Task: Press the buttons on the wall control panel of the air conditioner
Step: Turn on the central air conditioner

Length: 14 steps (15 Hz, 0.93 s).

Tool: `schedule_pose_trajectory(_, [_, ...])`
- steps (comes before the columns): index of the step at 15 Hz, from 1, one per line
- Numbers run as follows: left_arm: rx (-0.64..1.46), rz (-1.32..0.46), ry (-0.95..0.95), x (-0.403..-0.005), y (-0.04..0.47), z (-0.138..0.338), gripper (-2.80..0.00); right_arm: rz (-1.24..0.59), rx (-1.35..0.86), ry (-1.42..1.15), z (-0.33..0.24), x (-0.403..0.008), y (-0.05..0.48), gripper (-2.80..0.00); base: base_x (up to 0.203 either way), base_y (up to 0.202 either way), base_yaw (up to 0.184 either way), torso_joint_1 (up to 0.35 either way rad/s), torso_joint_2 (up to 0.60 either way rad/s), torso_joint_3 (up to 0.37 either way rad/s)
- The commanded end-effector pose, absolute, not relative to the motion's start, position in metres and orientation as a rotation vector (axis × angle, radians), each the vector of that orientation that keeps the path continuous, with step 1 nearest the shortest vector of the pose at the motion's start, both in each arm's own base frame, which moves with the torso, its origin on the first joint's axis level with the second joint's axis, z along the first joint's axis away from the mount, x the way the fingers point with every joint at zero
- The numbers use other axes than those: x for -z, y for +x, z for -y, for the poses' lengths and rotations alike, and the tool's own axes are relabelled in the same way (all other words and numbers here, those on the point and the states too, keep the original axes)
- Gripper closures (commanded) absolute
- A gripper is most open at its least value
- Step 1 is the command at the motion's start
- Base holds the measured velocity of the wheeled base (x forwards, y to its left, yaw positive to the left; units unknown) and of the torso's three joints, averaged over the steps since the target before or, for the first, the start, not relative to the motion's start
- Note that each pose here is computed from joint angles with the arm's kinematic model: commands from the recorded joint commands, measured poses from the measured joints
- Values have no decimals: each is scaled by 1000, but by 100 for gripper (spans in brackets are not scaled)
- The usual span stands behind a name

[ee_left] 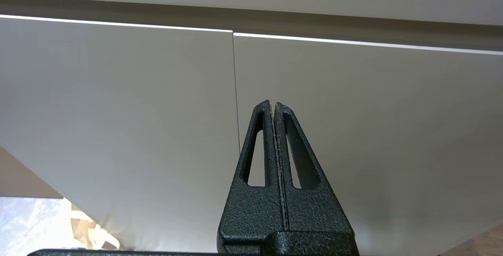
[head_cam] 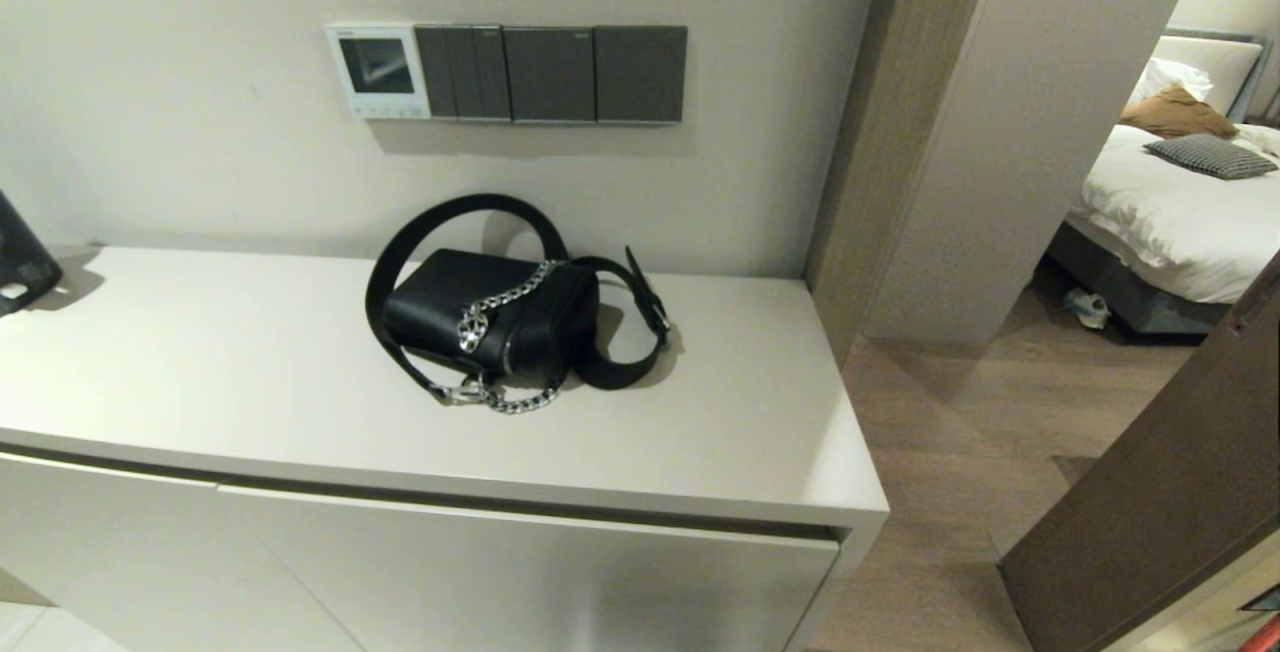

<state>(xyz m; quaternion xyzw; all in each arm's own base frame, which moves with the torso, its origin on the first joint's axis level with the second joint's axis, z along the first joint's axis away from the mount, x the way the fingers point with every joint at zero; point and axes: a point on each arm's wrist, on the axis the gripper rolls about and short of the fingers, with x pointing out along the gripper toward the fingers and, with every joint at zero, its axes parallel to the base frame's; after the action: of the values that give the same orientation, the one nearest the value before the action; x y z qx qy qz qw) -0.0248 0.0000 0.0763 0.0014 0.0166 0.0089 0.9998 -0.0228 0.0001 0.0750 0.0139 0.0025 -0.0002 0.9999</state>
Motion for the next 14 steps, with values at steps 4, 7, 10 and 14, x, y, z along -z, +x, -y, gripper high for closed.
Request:
schedule_pose_trajectory(4, [-18, -35, 3, -76, -25, 0, 0, -8, 0, 29, 0, -74, -23, 0, 0, 0, 0, 0, 0, 0])
schedule_pose_trajectory(7, [-18, -35, 3, -76, -25, 0, 0, -8, 0, 28, 0, -74, -23, 0, 0, 0, 0, 0, 0, 0])
schedule_pose_trajectory(10, [-18, -35, 3, -76, -25, 0, 0, -8, 0, 28, 0, -74, -23, 0, 0, 0, 0, 0, 0, 0])
schedule_pose_trajectory(14, [-18, -35, 3, -76, -25, 0, 0, -8, 0, 28, 0, -74, -23, 0, 0, 0, 0, 0, 0, 0])
